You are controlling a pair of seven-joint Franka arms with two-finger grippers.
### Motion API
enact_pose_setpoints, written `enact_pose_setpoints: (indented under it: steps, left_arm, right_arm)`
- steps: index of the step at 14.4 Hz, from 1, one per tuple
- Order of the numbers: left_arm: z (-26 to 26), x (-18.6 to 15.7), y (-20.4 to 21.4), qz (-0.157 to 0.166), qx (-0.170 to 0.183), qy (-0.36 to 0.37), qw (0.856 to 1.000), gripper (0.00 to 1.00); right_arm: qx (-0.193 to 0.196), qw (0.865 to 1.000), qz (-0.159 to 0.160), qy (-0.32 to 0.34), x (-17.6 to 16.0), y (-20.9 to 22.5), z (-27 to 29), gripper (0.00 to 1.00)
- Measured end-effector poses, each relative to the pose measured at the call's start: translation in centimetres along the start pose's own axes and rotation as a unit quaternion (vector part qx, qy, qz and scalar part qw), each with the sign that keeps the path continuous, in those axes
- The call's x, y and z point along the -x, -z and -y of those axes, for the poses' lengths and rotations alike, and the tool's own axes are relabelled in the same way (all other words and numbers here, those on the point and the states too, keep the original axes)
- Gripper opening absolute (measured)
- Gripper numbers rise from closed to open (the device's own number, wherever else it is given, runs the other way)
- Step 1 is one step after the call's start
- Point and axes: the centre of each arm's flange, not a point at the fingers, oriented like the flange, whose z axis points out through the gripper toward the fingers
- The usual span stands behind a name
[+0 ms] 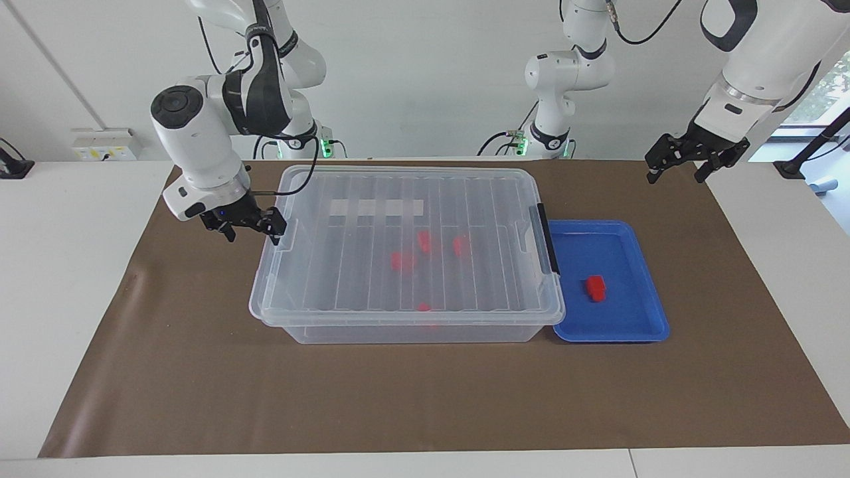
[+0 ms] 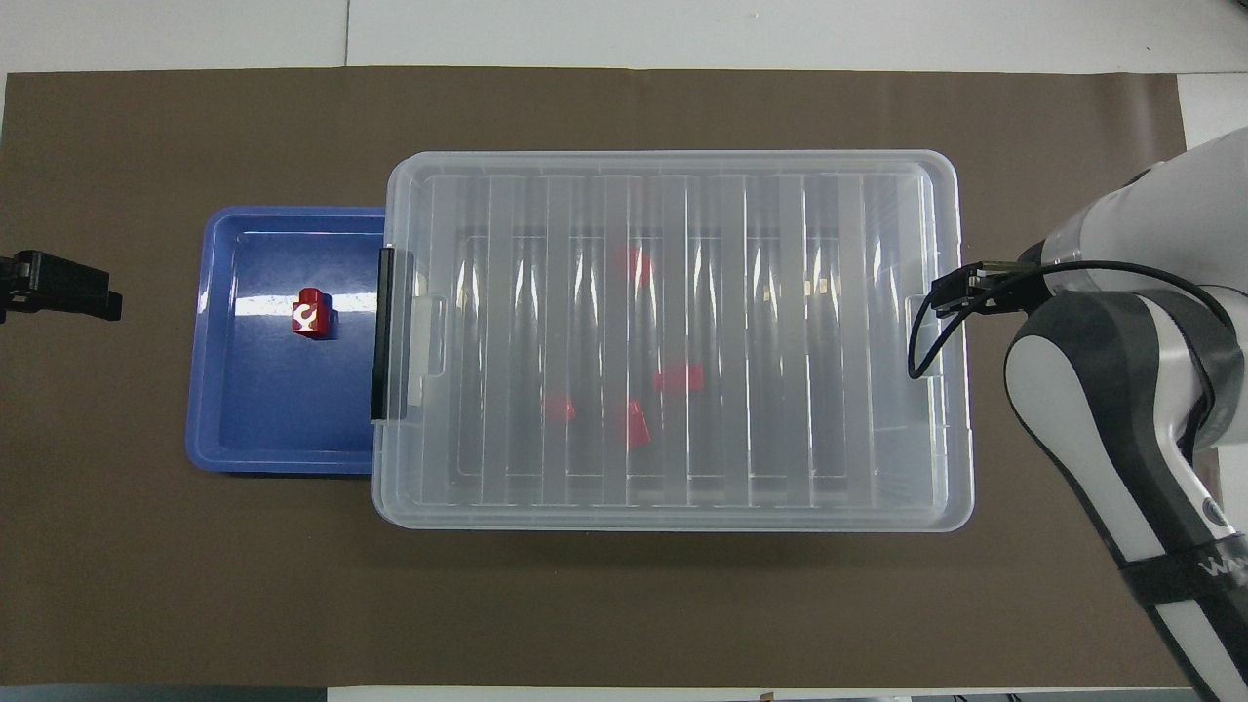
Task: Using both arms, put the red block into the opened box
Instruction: 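Push the clear lid with the right gripper away from the blue tray, then reach into the blue tray and grasp the red block with the left gripper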
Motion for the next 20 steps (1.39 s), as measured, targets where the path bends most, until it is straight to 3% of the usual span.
enact_pose_setpoints:
  steps: [3, 7, 15, 20]
  left_arm:
    - [-0.7, -0.1, -0.7, 0.001, 0.000, -0.006, 1.000, 1.00]
    - [-1.0, 0.1, -3.9, -0.023, -0.002, -0.009, 1.000, 1.00]
    - [-1.6, -0.2, -14.4, -0.049, -0.003, -0.015, 0.999, 1.00]
    - [-3.3, -1.9, -23.2, -0.060, 0.000, -0.030, 0.998, 1.00]
  right_arm:
    - [0.000, 1.000, -0.003, 0.015, -0.1, -0.6, -1.0, 1.00]
    - [0.000, 0.999, -0.006, 0.043, -0.7, -0.6, -5.3, 1.00]
    - [0.002, 0.996, -0.015, 0.085, -1.0, -0.7, -10.4, 1.00]
    - [0.004, 0.994, -0.018, 0.106, -0.9, -0.7, -14.0, 1.00]
